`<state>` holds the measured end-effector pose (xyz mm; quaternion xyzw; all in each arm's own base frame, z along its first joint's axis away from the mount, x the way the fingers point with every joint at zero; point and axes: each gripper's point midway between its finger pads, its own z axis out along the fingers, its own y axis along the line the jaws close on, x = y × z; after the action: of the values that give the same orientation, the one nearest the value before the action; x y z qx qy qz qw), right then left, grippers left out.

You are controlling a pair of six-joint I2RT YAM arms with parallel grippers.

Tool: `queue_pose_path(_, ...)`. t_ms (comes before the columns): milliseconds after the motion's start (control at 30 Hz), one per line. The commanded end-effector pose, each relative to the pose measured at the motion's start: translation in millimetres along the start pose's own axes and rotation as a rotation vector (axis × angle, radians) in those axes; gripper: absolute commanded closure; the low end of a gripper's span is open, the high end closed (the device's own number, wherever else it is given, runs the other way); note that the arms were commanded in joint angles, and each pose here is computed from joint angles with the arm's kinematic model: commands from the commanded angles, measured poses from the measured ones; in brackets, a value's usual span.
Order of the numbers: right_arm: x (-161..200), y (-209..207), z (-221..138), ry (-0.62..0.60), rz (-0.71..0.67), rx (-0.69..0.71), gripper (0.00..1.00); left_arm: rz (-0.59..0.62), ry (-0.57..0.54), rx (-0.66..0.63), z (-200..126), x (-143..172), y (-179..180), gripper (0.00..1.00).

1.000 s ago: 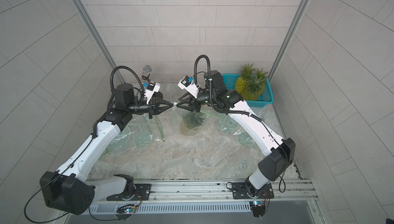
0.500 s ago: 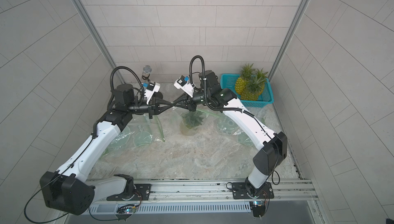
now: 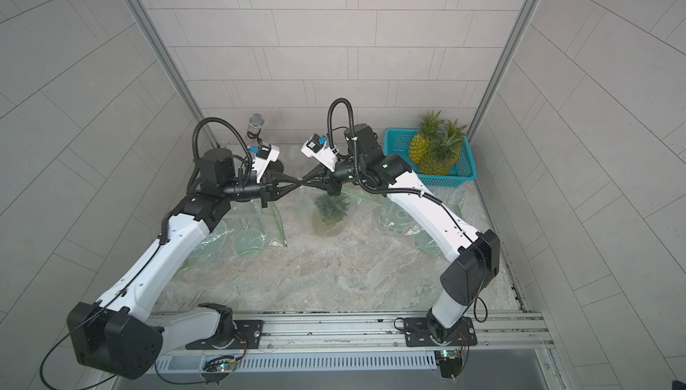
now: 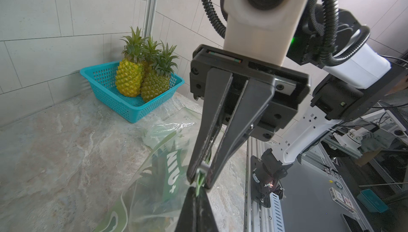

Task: Open the zip-top bag and take out the pineapple
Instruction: Unzip the zipper on the zipper food storage bag.

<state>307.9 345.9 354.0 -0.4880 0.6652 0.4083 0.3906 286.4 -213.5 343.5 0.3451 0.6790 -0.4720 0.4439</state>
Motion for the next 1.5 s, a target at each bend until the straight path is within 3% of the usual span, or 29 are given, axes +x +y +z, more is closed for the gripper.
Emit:
queue_pose_path(0, 23.7, -12.2, -14.3, 0.103, 0.023, 0.094, 1.0, 0.062, -0.078, -0.098, -17.4, -21.5, 7.1, 1.0)
queue_pose_path(167, 33.6, -17.5, -22.4, 0.131, 0.03, 0.13, 1.0, 0.066, -0.148, -0.165, -29.4, -30.4, 17.1, 1.0)
queue_pose_path(667, 64.4, -25.0, -75.6, 0.195, 0.076, 0.226, 1.0, 0.026, -0.165, -0.334, -55.8, -30.0, 51.9, 1.0)
queue_pose_path(1133, 105.2, -27.3, -129.0, 0.323, 0.133, 0.393, 1.0, -0.006, -0.183, -0.424, -69.2, -30.9, 71.7, 1.0)
queue_pose_path(1467, 112.7, -27.5, -147.2, 0.354, 0.133, 0.471, 1.0, -0.016, -0.199, -0.429, -72.2, -32.2, 75.4, 1.0)
